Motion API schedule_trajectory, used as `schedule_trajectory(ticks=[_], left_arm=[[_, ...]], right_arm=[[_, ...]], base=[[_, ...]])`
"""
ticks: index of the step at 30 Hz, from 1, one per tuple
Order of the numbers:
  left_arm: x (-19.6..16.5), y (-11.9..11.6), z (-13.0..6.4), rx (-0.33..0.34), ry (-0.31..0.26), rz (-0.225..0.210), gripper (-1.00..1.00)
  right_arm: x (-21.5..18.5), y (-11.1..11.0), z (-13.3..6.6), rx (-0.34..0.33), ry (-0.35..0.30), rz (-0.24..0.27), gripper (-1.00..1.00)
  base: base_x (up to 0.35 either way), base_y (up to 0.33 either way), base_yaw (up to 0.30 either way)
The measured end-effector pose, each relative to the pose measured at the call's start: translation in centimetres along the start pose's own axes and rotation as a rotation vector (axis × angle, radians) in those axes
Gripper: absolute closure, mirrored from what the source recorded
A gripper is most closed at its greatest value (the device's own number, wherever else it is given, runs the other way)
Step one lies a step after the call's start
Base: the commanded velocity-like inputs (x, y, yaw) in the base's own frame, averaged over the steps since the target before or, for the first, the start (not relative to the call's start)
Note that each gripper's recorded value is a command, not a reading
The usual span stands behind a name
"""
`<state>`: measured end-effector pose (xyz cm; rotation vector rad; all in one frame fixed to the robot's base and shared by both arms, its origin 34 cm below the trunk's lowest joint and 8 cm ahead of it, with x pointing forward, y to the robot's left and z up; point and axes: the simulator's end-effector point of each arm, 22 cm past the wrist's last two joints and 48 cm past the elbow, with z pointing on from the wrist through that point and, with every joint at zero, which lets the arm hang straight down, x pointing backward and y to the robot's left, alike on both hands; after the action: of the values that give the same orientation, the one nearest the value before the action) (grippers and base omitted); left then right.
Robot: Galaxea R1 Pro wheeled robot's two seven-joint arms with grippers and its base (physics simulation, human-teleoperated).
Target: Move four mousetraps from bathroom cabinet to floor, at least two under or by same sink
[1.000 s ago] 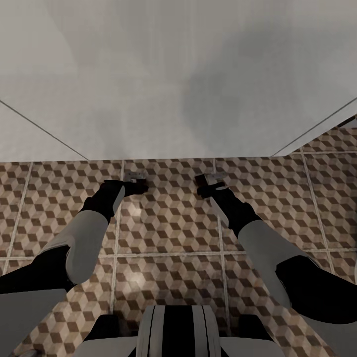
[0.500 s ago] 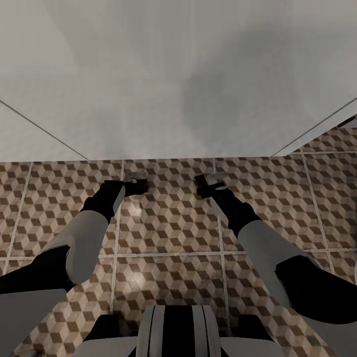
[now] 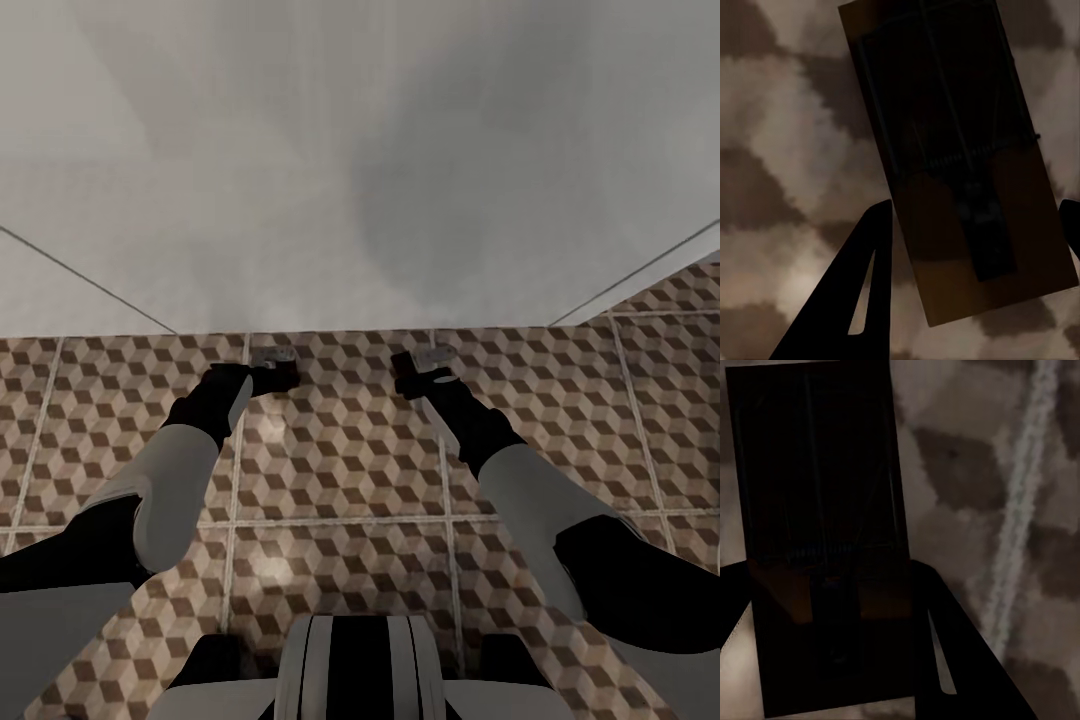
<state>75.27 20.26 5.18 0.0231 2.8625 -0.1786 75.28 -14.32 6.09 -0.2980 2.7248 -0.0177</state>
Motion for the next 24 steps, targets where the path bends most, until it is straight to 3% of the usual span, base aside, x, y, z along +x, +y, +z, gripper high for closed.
schedule_trajectory(ticks=[4, 9, 16, 24], left_arm=[[0.0, 0.0, 0.0, 0.001, 0.000, -0.001, 1.00], [0.0, 0.0, 0.0, 0.001, 0.000, -0.001, 1.00], [0.0, 0.0, 0.0, 0.001, 0.000, -0.001, 1.00], [0.0, -0.5, 0.0, 0.007, 0.000, -0.001, 1.00]], right_arm=[[-0.1, 0.6, 0.0, -0.025, -0.003, 0.001, 1.00], [-0.3, 2.4, -0.2, -0.109, -0.008, -0.001, 1.00], [-1.2, 2.6, -0.2, -0.125, -0.056, 0.001, 1.00], [-1.1, 2.5, -0.1, -0.125, -0.061, 0.003, 1.00]], base=[[0.009, 0.000, 0.000], [0.002, 0.000, 0.000], [0.000, 0.000, 0.000], [0.000, 0.000, 0.000]])
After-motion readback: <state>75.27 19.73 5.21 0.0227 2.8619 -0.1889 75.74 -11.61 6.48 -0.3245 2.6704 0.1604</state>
